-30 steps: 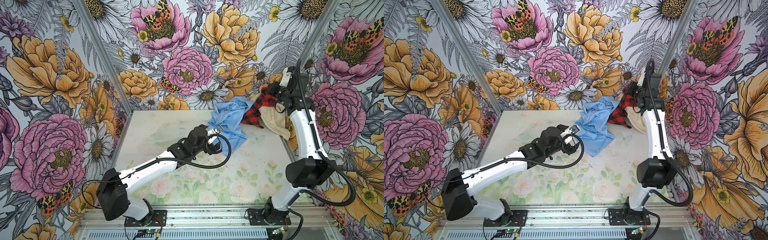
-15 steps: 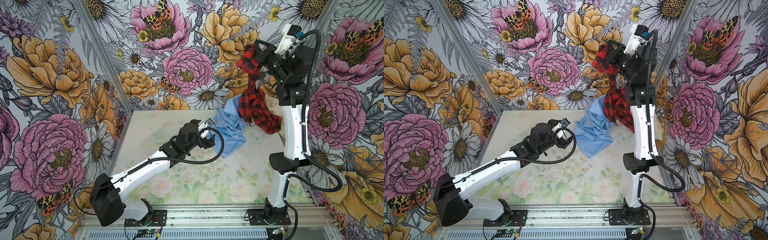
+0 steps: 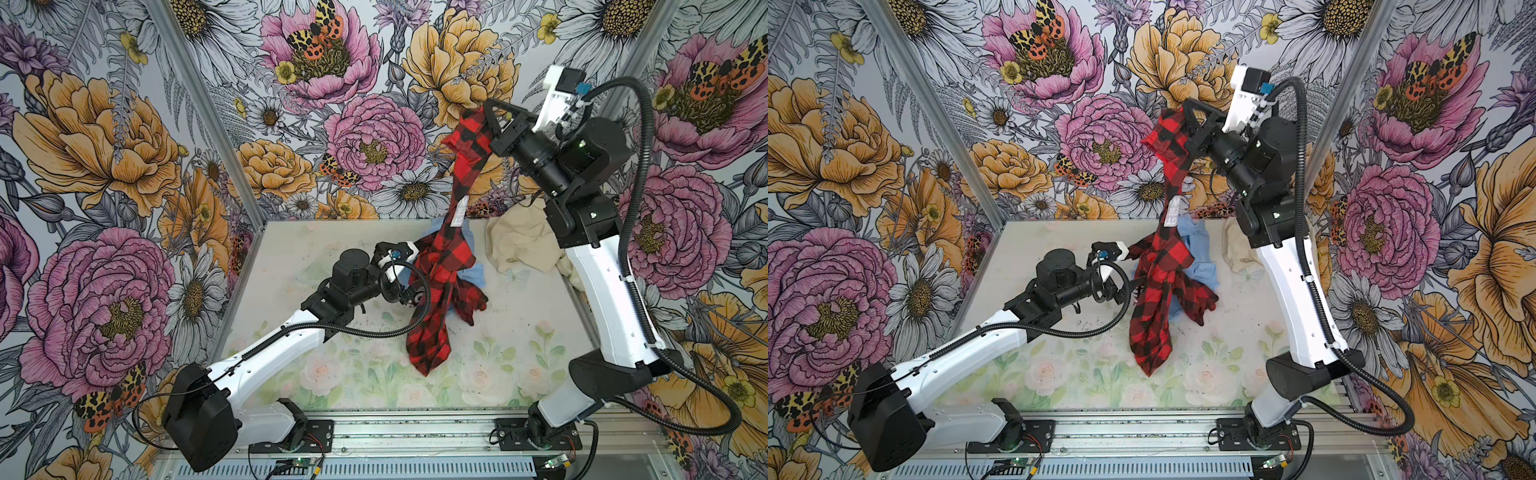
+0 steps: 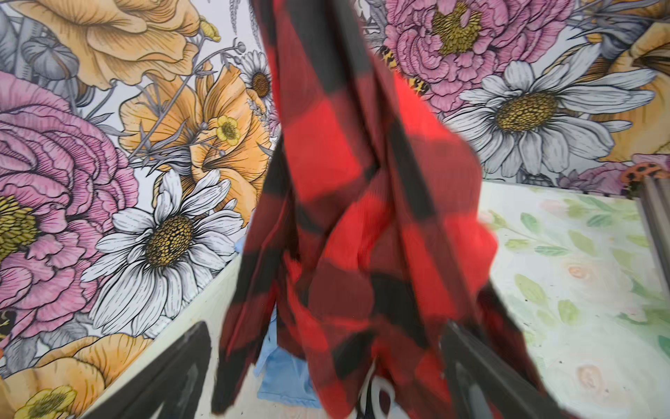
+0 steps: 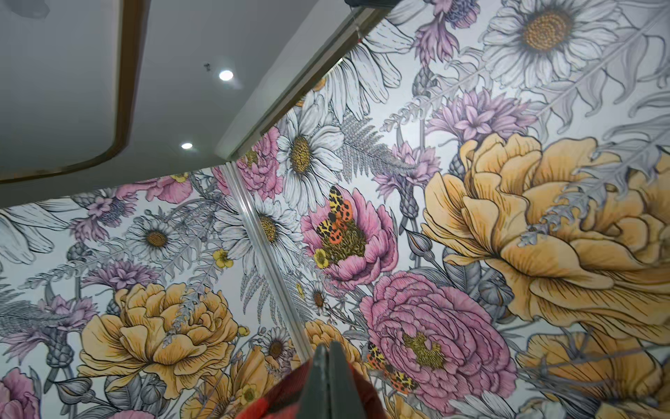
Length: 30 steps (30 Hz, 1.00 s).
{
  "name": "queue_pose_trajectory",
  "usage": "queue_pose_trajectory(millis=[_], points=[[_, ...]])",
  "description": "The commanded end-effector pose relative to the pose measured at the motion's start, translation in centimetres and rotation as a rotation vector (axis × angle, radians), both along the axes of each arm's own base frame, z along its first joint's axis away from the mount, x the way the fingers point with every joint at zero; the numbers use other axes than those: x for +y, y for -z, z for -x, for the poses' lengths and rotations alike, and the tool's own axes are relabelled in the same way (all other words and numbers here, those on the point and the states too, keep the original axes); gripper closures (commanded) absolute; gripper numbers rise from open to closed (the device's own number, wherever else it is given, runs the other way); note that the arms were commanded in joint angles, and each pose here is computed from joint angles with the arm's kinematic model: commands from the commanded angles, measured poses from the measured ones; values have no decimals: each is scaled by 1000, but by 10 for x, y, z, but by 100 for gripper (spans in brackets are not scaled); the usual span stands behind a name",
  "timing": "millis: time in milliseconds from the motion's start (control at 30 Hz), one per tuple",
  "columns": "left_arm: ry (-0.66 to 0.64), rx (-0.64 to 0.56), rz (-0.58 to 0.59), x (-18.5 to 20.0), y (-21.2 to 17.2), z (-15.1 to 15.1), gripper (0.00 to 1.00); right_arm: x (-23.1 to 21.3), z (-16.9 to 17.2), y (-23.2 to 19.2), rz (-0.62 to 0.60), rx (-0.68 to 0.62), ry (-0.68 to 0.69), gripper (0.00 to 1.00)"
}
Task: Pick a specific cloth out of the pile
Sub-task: 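Lower the plaid shirt onto the open table with both grippers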
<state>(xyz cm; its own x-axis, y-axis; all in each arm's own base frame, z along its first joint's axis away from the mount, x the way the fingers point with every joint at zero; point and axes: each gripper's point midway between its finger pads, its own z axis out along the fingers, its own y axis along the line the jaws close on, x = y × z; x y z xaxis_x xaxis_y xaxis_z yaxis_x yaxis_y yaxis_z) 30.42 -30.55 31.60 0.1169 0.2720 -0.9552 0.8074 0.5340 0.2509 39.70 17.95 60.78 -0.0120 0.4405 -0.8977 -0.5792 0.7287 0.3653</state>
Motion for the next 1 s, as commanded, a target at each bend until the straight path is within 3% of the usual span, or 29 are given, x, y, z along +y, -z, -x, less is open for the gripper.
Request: queue_pose_trajectory(millis=[0,133,333,467,533,600,700,933,967], points=[[118,-31,-4,-9,-1,16,1,-25,-2,56,72,61,155,100],[110,-4,-79,-12,13,13,1,-40,16,156,99,231,192,100],[59,143,-305,-13,68,-9,1,-51,55,283,107,461,173,100],[124,231,-334,-14,97,-10,1,-59,77,352,123,583,183,100],[146,281,-373,-18,116,-8,1,-61,88,375,141,619,175,80],[140,315,-434,-24,137,-10,1,-66,100,397,167,676,179,45],[44,324,-501,-27,159,-27,1,-71,117,417,155,732,181,2],[-136,334,-528,-33,193,-62,1,-80,142,437,116,751,189,1],[-166,349,-565,-33,214,-66,2,-81,143,437,119,750,190,1]])
